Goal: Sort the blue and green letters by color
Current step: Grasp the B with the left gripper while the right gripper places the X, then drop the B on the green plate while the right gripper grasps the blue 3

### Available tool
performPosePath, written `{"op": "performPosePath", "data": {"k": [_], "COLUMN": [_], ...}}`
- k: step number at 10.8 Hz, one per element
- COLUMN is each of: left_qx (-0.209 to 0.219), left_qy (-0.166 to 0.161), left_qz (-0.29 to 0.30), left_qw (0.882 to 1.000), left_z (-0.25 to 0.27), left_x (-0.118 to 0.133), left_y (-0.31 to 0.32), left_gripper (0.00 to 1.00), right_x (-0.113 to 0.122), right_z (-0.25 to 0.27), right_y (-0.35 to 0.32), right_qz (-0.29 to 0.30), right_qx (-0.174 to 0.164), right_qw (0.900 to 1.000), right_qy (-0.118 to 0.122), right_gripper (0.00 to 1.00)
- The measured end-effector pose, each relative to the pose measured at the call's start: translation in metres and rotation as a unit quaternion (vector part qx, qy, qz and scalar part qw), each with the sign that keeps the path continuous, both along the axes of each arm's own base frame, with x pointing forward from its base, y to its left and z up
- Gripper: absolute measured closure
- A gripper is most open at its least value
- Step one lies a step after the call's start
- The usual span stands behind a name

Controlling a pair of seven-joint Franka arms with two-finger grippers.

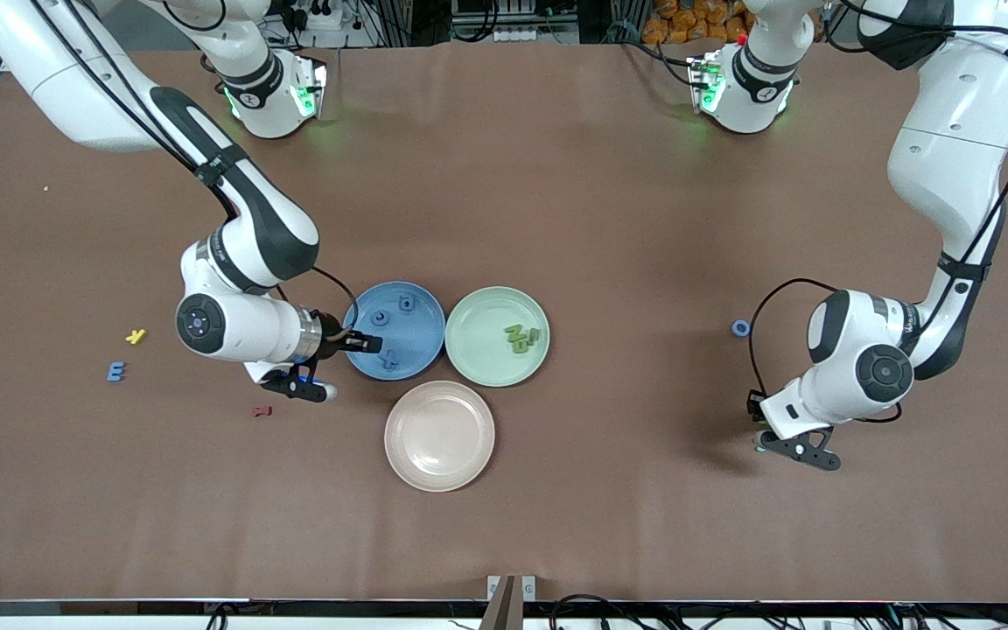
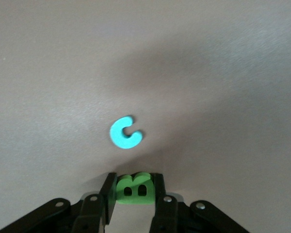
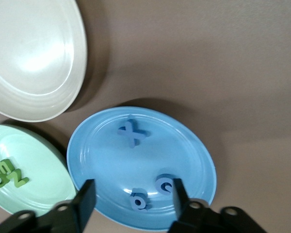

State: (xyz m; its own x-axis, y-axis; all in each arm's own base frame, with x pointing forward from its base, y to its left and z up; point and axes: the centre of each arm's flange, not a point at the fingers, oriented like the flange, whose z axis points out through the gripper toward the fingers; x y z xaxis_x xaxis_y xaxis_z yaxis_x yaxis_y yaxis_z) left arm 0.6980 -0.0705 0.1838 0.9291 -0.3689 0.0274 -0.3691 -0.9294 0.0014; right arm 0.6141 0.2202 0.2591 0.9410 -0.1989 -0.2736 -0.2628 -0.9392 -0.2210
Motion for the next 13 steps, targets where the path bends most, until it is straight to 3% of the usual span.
{"op": "performPosePath", "data": {"k": [2,4,7,10,13], "left_qx": [-0.016,-0.027,-0.02,-0.013,-0.011], "left_qy": [0.0,0.008,0.026,0.031,0.034], "left_qz": [0.003,0.018,0.061,0.118,0.188], "left_qw": [1.0,0.999,0.998,0.992,0.981], "left_z": [0.005,0.011,0.024,0.032,0.033], "left_x": [-0.001,-0.007,-0.025,-0.06,-0.1], "left_y": [-0.021,-0.052,-0.128,-0.221,-0.298], "left_gripper": [0.66,0.66,0.66,0.66,0.66], "right_x": [0.002,0.008,0.024,0.028,0.024], "right_z": [-0.004,-0.015,-0.025,-0.025,-0.027], "right_y": [-0.011,-0.049,-0.172,-0.252,-0.311], "right_qz": [-0.006,0.021,0.066,0.085,0.061], "right_qx": [-0.006,-0.027,-0.058,-0.126,-0.148], "right_qw": [1.0,0.999,0.996,0.988,0.986], "right_qy": [0.004,0.009,-0.006,-0.023,-0.038], "right_gripper": [0.01,0.0,0.0,0.0,0.0]}}
